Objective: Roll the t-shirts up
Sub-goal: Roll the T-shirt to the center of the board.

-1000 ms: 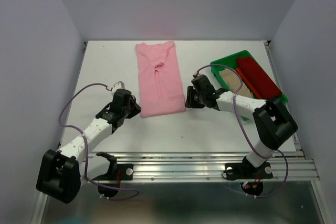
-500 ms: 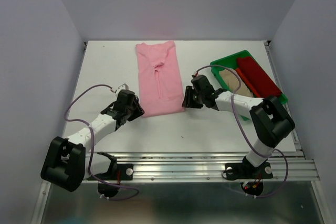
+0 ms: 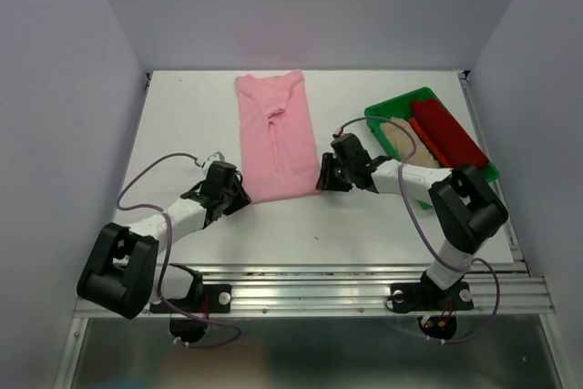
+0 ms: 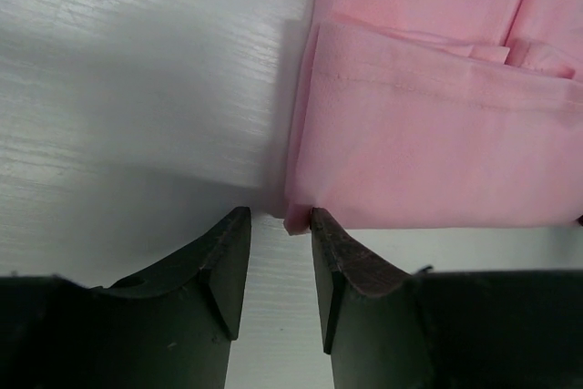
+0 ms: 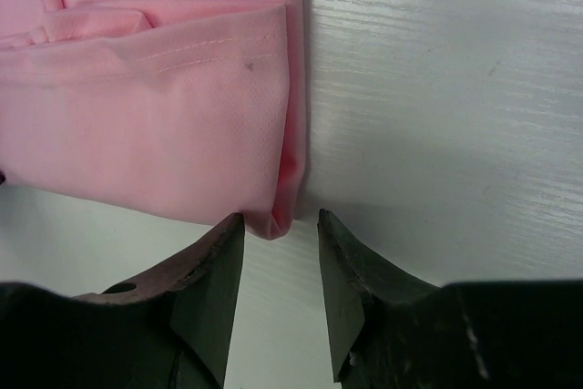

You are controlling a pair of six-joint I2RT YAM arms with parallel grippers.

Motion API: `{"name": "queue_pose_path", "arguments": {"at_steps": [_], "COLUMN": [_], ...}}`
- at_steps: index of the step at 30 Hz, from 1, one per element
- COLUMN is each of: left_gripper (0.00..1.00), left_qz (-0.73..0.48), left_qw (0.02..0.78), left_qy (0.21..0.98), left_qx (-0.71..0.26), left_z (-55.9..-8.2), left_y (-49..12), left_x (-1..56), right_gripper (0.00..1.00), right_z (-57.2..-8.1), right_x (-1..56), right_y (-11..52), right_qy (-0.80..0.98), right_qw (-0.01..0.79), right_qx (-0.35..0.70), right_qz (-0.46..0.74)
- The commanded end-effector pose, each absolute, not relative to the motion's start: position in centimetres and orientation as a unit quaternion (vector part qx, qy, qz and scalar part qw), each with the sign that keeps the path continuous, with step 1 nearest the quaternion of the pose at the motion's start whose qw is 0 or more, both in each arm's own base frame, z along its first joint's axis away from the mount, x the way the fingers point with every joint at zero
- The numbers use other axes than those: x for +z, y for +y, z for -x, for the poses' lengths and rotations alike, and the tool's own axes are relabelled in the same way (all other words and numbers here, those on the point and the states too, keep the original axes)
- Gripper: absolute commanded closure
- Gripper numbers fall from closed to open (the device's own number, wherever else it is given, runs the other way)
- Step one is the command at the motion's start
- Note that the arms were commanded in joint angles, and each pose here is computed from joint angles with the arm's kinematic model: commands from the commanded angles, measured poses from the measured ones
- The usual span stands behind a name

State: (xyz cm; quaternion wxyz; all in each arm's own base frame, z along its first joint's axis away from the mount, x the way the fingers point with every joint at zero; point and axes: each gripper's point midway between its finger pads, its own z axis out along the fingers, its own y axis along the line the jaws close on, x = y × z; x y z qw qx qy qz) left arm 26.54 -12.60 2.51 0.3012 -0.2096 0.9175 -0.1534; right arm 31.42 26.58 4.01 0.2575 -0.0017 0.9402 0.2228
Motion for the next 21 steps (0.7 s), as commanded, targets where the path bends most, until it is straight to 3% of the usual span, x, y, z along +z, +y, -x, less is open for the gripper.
{"name": "queue_pose_path", "arguments": {"at_steps": [1, 12, 16, 21], "left_gripper": [0.57, 0.7, 0.79, 1.0], "left_qz": [0.214, 0.209, 0.208, 0.211], "left_qw": [0.315, 0.312, 0.308, 0.308], "left_qy": [0.908, 0.909, 0.909, 0.907], "left_qx": [-0.172, -0.181, -0.19, -0.194], "left_z": [-27.2, -27.6, -27.7, -27.8], "left_y": [-13.2, -13.7, -14.2, -14.3], "left_x": [2.4, 2.4, 2.4, 2.6], "right_gripper": [0.57, 0.63, 0.68, 0.81], "right_z": [-31.8, -31.1, -31.0, -30.9], "right_x": [3.7, 2.4, 2.1, 2.6], "right_y": [26.8, 27.1, 27.2, 27.2], "right_qy": [0.936, 0.937, 0.938, 0.935], "right_qw": [0.263, 0.248, 0.244, 0.248], "right_qx": [0.233, 0.245, 0.248, 0.253], "right_qz": [-0.003, -0.006, -0.006, -0.008]}}
